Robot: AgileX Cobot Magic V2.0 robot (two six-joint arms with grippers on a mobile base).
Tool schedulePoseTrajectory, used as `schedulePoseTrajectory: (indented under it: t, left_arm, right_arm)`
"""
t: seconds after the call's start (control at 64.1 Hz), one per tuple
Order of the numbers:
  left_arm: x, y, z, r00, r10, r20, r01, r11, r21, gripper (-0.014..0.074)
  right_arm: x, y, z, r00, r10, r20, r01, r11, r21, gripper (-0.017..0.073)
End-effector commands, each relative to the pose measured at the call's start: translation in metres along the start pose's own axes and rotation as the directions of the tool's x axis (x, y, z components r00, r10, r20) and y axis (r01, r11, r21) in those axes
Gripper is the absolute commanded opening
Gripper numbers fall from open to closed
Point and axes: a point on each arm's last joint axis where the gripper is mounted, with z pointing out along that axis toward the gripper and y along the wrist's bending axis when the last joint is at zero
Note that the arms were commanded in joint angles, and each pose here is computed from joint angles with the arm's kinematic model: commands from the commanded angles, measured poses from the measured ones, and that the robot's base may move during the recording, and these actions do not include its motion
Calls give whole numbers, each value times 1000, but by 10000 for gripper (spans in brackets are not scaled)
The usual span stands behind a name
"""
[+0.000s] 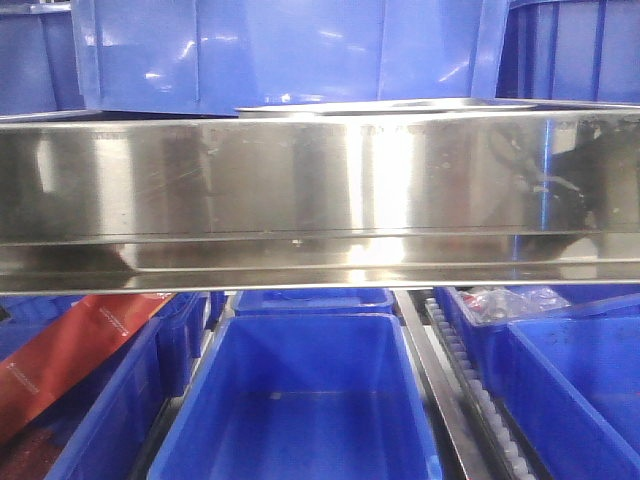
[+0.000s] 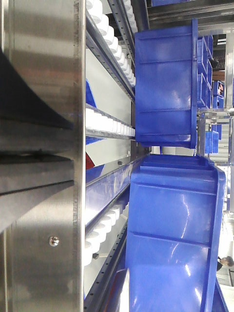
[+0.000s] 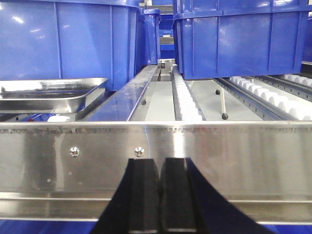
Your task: Stack silver trays without gaps
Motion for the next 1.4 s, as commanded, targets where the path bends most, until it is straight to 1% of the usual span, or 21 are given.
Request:
schedulePoseTrajectory:
  t: [0.0, 0.187, 0.281, 0.39, 0.437, 0.468, 0.562, 0.593, 0.671, 0.733, 0.796, 0.842, 0.905, 0.967, 0.983, 1.03, 1.108, 1.17, 1.264, 1.31, 1.388]
  left_arm:
    - [-3, 0, 0, 1000, -7, 19, 7, 1000, -4, -10]
    - [-3, 0, 0, 1000, -7, 21, 7, 1000, -4, -10]
    - [-11, 0, -1, 994, -9, 113, 9, 1000, 3, -10]
    - [-20, -1, -2, 977, -9, 213, 7, 1000, 11, -10]
    - [-24, -1, -3, 965, -46, 257, 43, 999, 19, -10]
    - [-27, -1, -4, 958, -56, 281, 52, 998, 23, -10]
    - [-35, -1, -6, 945, -92, 315, 85, 996, 37, -10]
    - [-39, -1, -6, 949, -102, 299, 95, 995, 37, -10]
    - [-57, 0, -10, 958, -103, 267, 99, 995, 29, -10]
    - [-73, 0, -15, 969, -103, 226, 101, 995, 19, -10]
    - [-95, 1, -23, 973, -59, 224, 60, 998, 1, -10]
    - [-111, 2, -26, 981, -26, 194, 31, 999, -19, -10]
    - [-131, 3, -29, 985, -8, 174, 14, 999, -33, -10]
    - [-151, 4, -27, 992, 12, 126, -6, 999, -46, -10]
    - [-153, 5, -24, 996, 15, 90, -11, 999, -49, -10]
    - [-167, 5, -21, 999, 26, 36, -24, 998, -56, -10]
    - [-185, 5, -4, 998, 26, -65, -29, 998, -48, -10]
    - [-198, 4, 7, 995, 10, -103, -13, 999, -32, -10]
    - [-210, -1, 33, 985, 12, -170, -8, 1000, 23, -10]
    - [-214, -4, 44, 979, -15, -204, 26, 998, 51, -10]
    - [-215, -9, 68, 953, -75, -295, 104, 991, 82, -10]
  right_arm:
    - [-2, 0, 0, 1000, -13, 19, 13, 1000, -1, -78]
    - [-2, 0, 0, 1000, -13, 22, 13, 1000, -1, -78]
    - [-4, 0, 0, 999, -13, 45, 13, 1000, 1, -78]
    - [-7, 0, -1, 997, -13, 73, 13, 1000, 2, -78]
    - [-9, 0, -1, 995, -13, 99, 13, 1000, 4, -78]
    - [-11, 0, -1, 992, -11, 125, 11, 1000, 5, -78]
    - [-20, -1, -2, 973, 75, 218, -76, 997, -3, -78]
    - [-21, -2, -3, 968, 92, 234, -93, 996, -4, -78]
    - [-21, -2, -3, 963, 134, 235, -136, 991, -9, -78]
    - [-33, -1, -5, 958, 145, 246, -144, 989, -20, -78]
    - [-46, 2, -9, 962, 146, 232, -141, 989, -35, -78]
    - [-60, 4, -14, 966, 145, 213, -137, 989, -52, -78]
    - [-80, 8, -24, 970, 142, 195, -129, 989, -76, -78]
    - [-93, 12, -32, 981, 128, 149, -116, 989, -92, -78]
    - [-97, 12, -33, 983, 123, 133, -111, 989, -93, -78]
    - [-108, 14, -35, 992, 94, 81, -87, 992, -91, -78]
    - [-129, 15, -33, 999, 39, 14, -38, 997, -73, -78]
    - [-143, 15, -29, 999, 15, -36, -18, 998, -65, -78]
    - [-168, 17, -15, 992, 9, -123, -17, 998, -66, -78]
    - [-176, 18, -6, 984, 6, -179, -18, 998, -68, -78]
    - [-193, 20, 15, 959, 0, -282, -21, 997, -69, -78]
